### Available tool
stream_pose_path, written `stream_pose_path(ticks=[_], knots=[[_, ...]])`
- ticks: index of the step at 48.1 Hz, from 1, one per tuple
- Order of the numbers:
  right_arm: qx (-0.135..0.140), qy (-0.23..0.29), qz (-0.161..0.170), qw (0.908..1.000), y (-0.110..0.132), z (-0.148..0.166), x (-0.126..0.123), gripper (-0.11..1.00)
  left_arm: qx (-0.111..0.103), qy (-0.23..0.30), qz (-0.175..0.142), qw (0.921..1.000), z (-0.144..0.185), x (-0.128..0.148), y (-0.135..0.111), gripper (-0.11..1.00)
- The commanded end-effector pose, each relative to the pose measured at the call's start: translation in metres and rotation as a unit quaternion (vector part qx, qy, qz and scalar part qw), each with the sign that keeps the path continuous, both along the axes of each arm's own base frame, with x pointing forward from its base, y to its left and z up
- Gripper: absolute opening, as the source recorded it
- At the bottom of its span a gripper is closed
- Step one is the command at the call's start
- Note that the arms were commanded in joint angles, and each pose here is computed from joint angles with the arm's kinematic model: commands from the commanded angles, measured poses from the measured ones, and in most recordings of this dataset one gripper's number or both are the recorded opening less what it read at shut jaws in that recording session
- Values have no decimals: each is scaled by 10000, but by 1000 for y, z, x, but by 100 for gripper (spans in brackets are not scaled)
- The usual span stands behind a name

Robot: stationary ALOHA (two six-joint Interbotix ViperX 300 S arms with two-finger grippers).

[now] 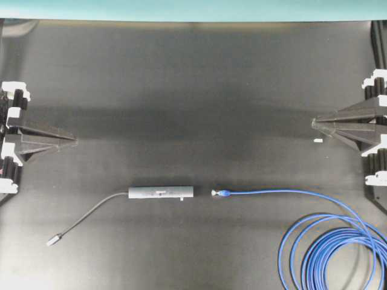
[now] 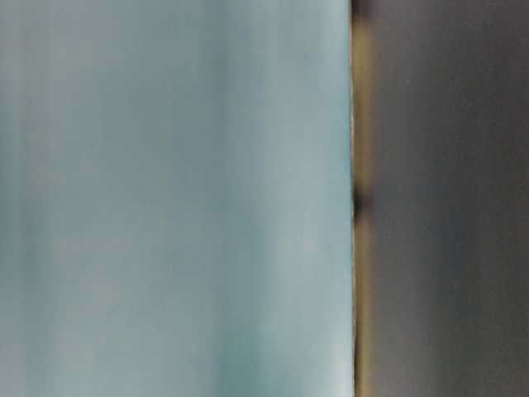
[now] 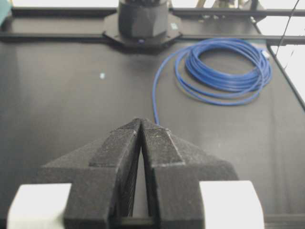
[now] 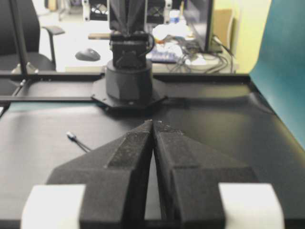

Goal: Insert the LAN cable into the hub.
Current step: 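Move both grippers inward toward the grey hub and blue cable plug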

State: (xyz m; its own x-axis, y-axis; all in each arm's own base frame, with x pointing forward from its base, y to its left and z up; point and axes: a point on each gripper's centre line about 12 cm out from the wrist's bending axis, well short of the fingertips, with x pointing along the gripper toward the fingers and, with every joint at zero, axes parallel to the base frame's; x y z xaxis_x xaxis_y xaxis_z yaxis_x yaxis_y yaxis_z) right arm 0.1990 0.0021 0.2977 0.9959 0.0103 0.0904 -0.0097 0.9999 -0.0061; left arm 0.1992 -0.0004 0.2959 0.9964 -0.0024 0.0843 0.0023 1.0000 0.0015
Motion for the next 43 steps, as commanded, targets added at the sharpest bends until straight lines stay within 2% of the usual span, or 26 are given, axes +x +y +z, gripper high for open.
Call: stream_pose_path(ticks=[1,4,6,12,15,19,23,31,37,43], knots=[[91,31,-27,9999,-1,0,3,3,17,-214,-155,9996,15,3,-5,6],[180,239,-29,9995,-1,-6,7,4,-90,-188,-182,9996,16,6,-6,2],[247,370,-17,9990,-1,-8,10,0,-189,-178,-224,9994,16,9,-7,0],[316,725,57,9969,3,-9,24,0,-708,-30,-352,9969,13,17,-11,0],[308,902,99,9954,5,-12,32,0,-783,60,-386,9962,9,20,-13,0],[303,1025,117,9942,7,-15,39,0,-709,43,-394,9967,8,24,-13,0],[319,1148,143,9928,8,-20,44,0,-536,-26,-361,9979,6,28,-12,0],[515,1496,155,9873,11,-33,53,0,-319,-88,-301,9990,7,40,-11,0],[668,1711,133,9829,11,-39,58,0,-287,109,-260,9992,-1,47,-9,0],[666,1771,129,9818,11,-42,60,2,-286,362,-245,9986,-13,56,-9,0]])
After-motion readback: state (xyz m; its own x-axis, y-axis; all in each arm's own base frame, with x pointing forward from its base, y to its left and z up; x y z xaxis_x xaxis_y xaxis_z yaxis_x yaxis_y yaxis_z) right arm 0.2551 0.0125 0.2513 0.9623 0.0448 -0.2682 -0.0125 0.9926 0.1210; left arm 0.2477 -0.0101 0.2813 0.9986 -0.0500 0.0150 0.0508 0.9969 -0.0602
